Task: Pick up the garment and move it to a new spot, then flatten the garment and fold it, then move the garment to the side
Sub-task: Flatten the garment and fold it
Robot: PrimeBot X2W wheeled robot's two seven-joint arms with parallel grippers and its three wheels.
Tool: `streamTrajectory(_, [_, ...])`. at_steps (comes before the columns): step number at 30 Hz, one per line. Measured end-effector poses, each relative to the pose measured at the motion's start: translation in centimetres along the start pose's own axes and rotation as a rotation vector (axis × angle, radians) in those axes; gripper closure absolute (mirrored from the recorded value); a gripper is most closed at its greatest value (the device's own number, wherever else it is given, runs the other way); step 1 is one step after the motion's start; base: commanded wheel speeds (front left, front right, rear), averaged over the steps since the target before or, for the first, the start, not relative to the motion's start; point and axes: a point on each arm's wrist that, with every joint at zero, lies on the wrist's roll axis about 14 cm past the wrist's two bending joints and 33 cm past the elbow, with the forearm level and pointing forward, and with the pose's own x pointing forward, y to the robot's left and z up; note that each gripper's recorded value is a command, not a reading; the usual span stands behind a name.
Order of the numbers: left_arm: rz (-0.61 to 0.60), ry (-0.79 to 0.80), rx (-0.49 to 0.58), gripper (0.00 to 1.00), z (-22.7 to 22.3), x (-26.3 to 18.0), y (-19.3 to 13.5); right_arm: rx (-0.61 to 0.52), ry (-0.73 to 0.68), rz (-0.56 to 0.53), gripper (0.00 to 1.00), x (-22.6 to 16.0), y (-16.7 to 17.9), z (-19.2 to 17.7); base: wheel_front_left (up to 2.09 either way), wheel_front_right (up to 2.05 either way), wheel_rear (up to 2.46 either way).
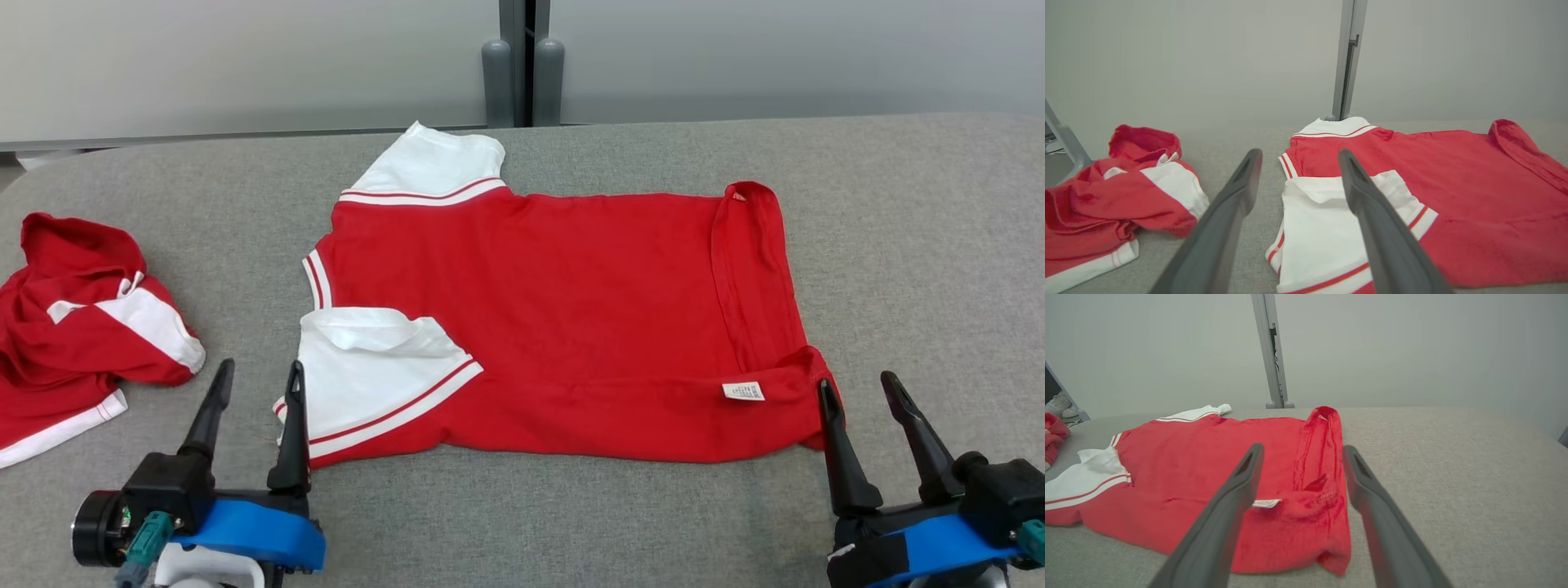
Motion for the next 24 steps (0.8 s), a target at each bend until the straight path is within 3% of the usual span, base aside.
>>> streamTrajectory(11, [0.003,0.333,-0.127,0.0,-9.3,-1.5,-0.2,0.032,0.224,-0.091,0.0,-1.2,-2.8,-6.9,0.0,0.0,0.0])
streamTrajectory(21, [-0.002,0.475,-0.263,0.0,-12.2,-1.4,-0.5,0.093,0.363,-0.075,0.0,0.0,-2.1,-10.7,0.0,0.0,0.0])
streamTrajectory(22, [-0.008,0.484,-0.276,0.06,-12.3,-1.3,-0.7,0.104,0.374,-0.073,0.09,0.1,-1.9,-10.9,0.0,0.0,0.0])
streamTrajectory(23, [-0.021,0.496,-0.284,0.58,-12.3,-1.3,-1.0,0.112,0.39,-0.069,0.51,0.1,-1.8,-11.3,0.0,0.0,0.0])
streamTrajectory(24, [-0.025,0.5,-0.294,1.0,-12.3,-1.2,-1.1,0.116,0.397,-0.066,0.77,0.1,-1.7,-11.4,0.0,0.0,0.0])
